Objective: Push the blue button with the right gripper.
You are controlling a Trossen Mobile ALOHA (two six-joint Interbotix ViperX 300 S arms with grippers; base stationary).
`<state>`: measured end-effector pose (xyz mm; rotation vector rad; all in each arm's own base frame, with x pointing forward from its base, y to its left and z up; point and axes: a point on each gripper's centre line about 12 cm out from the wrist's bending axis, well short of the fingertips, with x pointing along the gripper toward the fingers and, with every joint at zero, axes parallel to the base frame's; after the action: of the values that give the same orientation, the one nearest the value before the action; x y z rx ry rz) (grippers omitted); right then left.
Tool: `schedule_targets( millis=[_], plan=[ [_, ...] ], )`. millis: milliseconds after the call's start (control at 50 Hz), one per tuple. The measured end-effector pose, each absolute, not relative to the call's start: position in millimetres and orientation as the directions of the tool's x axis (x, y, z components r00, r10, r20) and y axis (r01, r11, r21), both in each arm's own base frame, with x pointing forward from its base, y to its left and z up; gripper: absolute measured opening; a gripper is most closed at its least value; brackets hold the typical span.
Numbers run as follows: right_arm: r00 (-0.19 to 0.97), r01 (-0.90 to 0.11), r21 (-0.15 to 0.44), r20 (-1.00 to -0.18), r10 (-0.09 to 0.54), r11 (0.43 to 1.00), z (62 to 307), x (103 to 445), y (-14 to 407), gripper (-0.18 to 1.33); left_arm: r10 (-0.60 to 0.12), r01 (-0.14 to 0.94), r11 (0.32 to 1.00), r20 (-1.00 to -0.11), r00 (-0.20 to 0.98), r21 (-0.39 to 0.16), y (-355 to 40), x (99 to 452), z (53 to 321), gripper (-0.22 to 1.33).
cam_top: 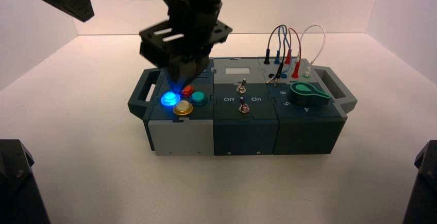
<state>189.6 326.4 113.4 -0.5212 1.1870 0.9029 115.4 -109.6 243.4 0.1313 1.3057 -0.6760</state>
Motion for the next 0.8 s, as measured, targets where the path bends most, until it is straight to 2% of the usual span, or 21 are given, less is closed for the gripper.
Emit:
schedule_targets(
  millis=[400,800],
  plan=[
    [0.098,-0.830,0.107,-0.938,0.333,0.547,145.0,183.8,318.8,-0.14,-0.380,0.547,0.790,-0.921,0.086,-0.275,-110.4,115.6,253.5,-0.17],
    [0.085,-0.831,0.107,-0.945,0.315,0.546,145.2,182.0,316.4,-0.14,-0.343,0.539,0.799,-0.938,0.047,-0.265,-110.9,119.4,238.9,-0.17]
  ],
)
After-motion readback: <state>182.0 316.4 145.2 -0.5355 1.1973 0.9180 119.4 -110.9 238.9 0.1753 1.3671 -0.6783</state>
